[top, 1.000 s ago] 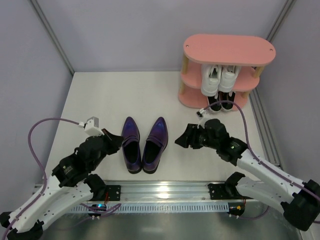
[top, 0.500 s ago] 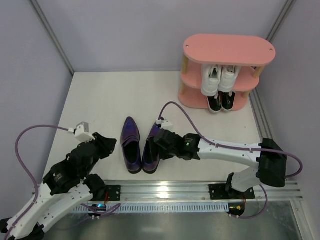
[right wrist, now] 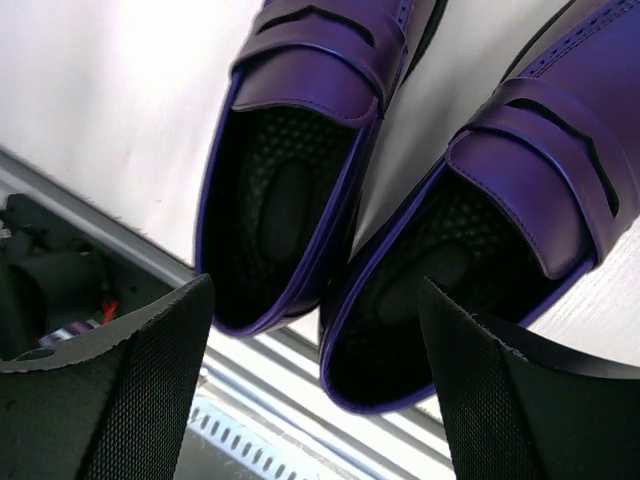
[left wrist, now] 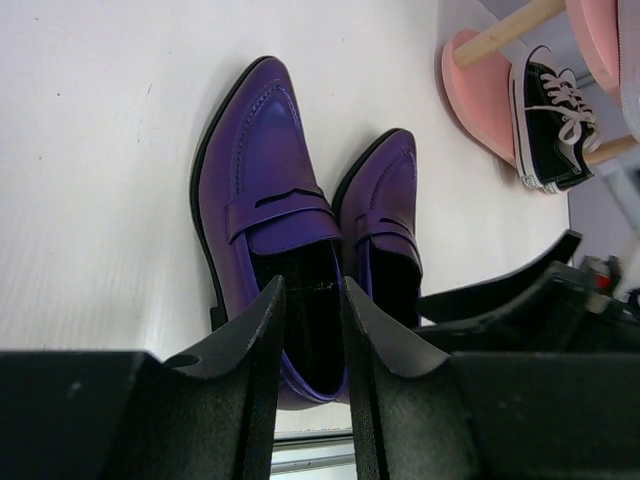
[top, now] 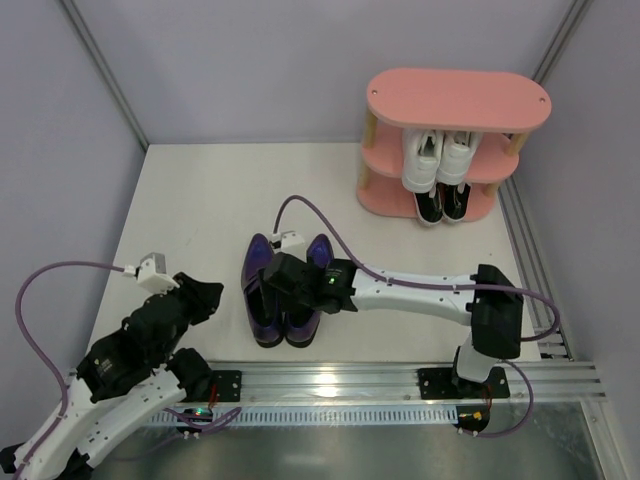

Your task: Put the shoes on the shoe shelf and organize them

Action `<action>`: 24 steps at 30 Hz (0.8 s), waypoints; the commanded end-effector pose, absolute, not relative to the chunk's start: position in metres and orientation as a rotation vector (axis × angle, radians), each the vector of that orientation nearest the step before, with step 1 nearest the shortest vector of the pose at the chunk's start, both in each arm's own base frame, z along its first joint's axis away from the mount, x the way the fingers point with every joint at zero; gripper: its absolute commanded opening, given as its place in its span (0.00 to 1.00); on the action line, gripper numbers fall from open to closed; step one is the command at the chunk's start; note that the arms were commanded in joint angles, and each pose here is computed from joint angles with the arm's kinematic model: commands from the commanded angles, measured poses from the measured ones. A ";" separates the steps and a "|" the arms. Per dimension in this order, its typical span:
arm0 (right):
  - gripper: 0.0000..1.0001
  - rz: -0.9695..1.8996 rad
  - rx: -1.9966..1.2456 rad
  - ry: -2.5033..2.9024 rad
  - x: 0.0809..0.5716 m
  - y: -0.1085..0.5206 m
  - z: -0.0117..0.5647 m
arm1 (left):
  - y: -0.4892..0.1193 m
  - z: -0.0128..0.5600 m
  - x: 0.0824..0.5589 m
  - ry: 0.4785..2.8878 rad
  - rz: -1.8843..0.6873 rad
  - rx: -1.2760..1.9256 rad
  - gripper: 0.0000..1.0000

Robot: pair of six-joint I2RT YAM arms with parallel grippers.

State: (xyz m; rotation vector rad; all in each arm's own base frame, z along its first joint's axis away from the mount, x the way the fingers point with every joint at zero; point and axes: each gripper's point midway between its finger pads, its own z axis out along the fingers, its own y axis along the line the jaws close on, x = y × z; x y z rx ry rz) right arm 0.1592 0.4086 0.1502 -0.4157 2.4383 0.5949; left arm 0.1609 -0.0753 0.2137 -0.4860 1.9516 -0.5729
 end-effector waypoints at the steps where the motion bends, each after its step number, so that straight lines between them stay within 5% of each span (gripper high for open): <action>1: 0.84 0.463 -0.465 2.458 0.165 0.406 0.130 | -0.060 0.223 0.157 1.900 -0.564 -0.535 0.29; 7: 0.81 0.391 -0.533 2.519 0.164 0.417 0.089 | -0.051 0.220 0.152 1.884 -0.563 -0.558 0.29; 9: 0.68 0.369 -0.560 2.525 0.165 0.417 0.080 | -0.050 0.221 0.150 1.877 -0.577 -0.563 0.29; 10: 0.58 0.358 -0.581 2.539 0.164 0.416 0.073 | -0.050 0.222 0.150 1.874 -0.582 -0.563 0.29; 11: 0.34 0.344 -0.610 2.538 0.165 0.414 0.071 | -0.050 0.222 0.150 1.874 -0.582 -0.563 0.29; 13: 0.05 0.307 -0.621 2.546 0.172 0.401 0.066 | -0.049 0.222 0.149 1.872 -0.586 -0.566 0.29; 24: 0.04 0.136 -0.628 2.517 0.217 0.273 0.093 | -0.062 0.223 0.156 1.876 -0.615 -0.559 0.25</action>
